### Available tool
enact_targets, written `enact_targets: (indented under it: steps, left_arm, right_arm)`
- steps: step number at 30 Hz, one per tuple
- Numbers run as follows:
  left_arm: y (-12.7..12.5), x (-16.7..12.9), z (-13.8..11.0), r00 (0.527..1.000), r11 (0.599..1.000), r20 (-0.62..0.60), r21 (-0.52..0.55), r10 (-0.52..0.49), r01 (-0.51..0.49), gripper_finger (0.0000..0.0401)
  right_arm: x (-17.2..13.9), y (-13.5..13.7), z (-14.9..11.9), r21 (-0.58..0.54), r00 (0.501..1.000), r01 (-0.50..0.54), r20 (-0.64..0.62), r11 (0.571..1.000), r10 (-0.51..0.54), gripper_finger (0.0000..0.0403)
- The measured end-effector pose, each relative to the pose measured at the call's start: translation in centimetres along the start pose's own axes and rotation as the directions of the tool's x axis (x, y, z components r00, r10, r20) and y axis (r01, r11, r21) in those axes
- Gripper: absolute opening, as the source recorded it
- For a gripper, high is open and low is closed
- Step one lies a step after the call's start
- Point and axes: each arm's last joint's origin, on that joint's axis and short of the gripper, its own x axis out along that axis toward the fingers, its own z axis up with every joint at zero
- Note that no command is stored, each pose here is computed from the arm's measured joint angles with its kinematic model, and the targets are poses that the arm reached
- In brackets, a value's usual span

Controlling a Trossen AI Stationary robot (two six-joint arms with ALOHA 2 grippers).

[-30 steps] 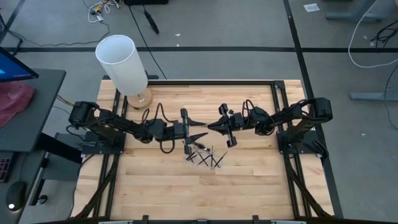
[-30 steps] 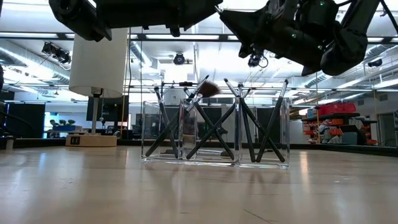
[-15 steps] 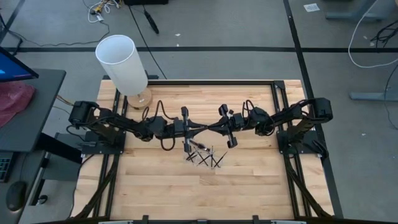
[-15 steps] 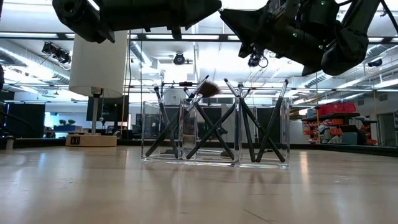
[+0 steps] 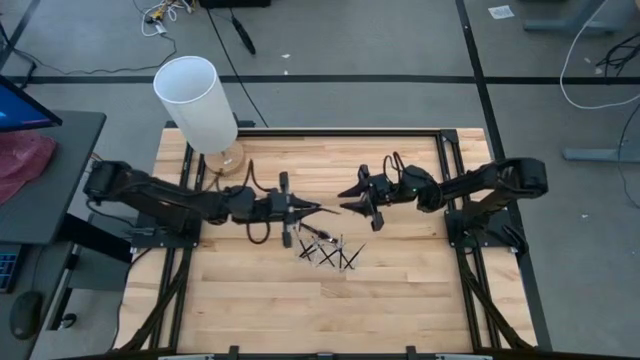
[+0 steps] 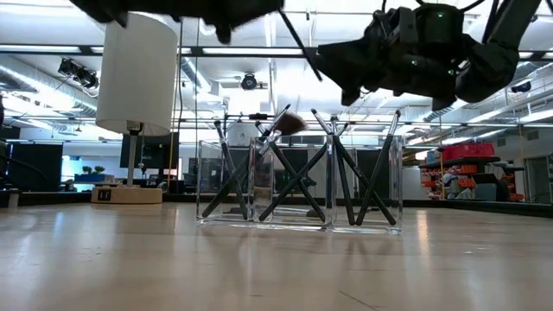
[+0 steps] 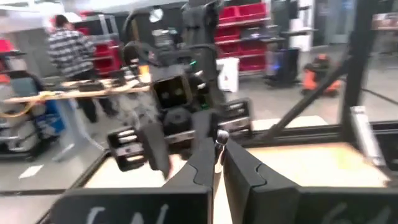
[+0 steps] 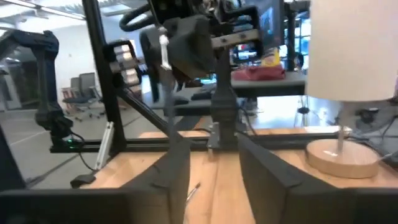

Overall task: Put items in baskets/containers
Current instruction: Put the black eyeshadow brush into the transparent organizer

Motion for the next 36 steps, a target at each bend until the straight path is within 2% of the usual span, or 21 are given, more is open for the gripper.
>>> enact_targets:
  steps: [3,6,8,13,16,27,32,36]
  left_arm:
    - [0.3,-1.6,1.3,0.996,0.996,-0.037,-0.043,-0.076,0.075,0.0015]
    - [0.5,-3.1,2.1,0.980,0.975,-0.069,-0.136,-0.188,0.178,0.0014]
    - [0.6,-3.7,2.1,0.967,0.958,-0.111,-0.204,-0.228,0.202,0.0014]
    - [0.5,-4.2,0.6,0.928,0.936,-0.282,-0.320,-0.243,0.148,0.0014]
    - [0.3,-3.9,-0.8,0.898,0.929,-0.367,-0.353,-0.244,0.108,0.0014]
    - [-0.2,-2.1,-3.9,0.844,0.923,-0.473,-0.379,-0.251,0.062,0.0017]
    - [-0.4,-1.6,-5.0,0.807,0.900,-0.503,-0.429,-0.308,0.076,0.0017]
    - [-0.6,-1.3,-5.8,0.792,0.901,-0.525,-0.429,-0.312,0.070,0.0018]
  right_arm:
    - [-0.8,0.0,0.4,-0.013,1.000,0.012,0.013,1.000,-0.011,0.0161]
    - [-1.2,-0.1,0.6,-0.022,1.000,0.017,0.019,1.000,-0.017,0.0172]
    - [-1.3,-0.1,0.6,-0.025,1.000,0.018,0.018,1.000,-0.018,0.0175]
    - [-1.2,-0.2,0.4,-0.041,0.998,0.061,0.016,0.997,-0.060,0.0176]
    - [-1.2,-0.2,0.5,-0.042,0.997,0.074,0.019,0.996,-0.073,0.0176]
    - [-1.2,-0.2,0.5,-0.039,0.997,0.074,0.021,0.997,-0.073,0.0176]
    - [-1.2,-0.2,0.5,-0.038,0.997,0.074,0.021,0.997,-0.073,0.0176]
    - [-1.2,-0.2,0.5,-0.038,0.997,0.074,0.021,0.997,-0.073,0.0176]
